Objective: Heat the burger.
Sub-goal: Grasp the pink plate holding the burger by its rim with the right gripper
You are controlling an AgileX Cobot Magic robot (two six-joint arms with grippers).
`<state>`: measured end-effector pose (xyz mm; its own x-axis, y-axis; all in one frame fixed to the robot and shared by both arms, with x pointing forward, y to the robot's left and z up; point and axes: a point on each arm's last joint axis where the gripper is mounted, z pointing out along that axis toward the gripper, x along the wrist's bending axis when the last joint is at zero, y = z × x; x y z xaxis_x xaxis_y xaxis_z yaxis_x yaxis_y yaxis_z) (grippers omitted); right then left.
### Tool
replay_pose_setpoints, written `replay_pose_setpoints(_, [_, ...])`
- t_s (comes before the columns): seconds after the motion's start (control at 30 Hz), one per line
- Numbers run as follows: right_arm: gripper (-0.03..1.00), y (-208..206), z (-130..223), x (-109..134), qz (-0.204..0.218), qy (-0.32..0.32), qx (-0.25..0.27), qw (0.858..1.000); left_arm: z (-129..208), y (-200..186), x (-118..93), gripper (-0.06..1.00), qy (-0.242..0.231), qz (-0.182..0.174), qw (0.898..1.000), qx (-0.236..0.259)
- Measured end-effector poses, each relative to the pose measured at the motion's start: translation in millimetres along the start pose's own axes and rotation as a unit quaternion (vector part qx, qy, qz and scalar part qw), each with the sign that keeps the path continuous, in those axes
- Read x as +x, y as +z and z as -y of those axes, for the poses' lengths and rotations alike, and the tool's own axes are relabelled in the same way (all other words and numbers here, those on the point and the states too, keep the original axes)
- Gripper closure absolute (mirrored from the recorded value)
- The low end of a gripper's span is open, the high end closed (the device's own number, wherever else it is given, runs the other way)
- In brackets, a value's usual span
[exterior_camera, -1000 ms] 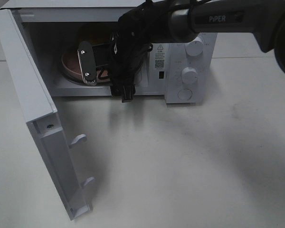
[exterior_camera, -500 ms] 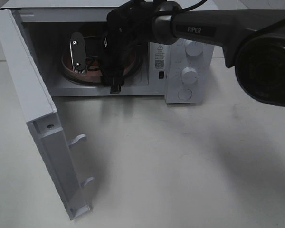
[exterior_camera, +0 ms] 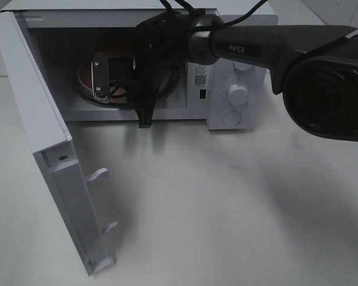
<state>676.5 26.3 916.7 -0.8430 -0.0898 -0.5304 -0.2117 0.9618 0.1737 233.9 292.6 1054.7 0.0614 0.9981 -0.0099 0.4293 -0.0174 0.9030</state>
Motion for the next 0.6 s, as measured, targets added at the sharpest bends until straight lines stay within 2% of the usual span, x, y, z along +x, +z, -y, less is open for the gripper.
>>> replay_pose_setpoints(0.03, [0.81,-0.1,-0.8,0.4,0.000,-0.002,0.000,1.000,0.0,0.0,0.0,-0.03,0.000,0.000,1.000,0.000])
replay_pose_setpoints(0.6, [0.83,-4.1,-1.9,0.6,0.001,-0.014,0.003,1.000,0.0,0.0,0.0,-0.03,0.000,0.000,1.000,0.000])
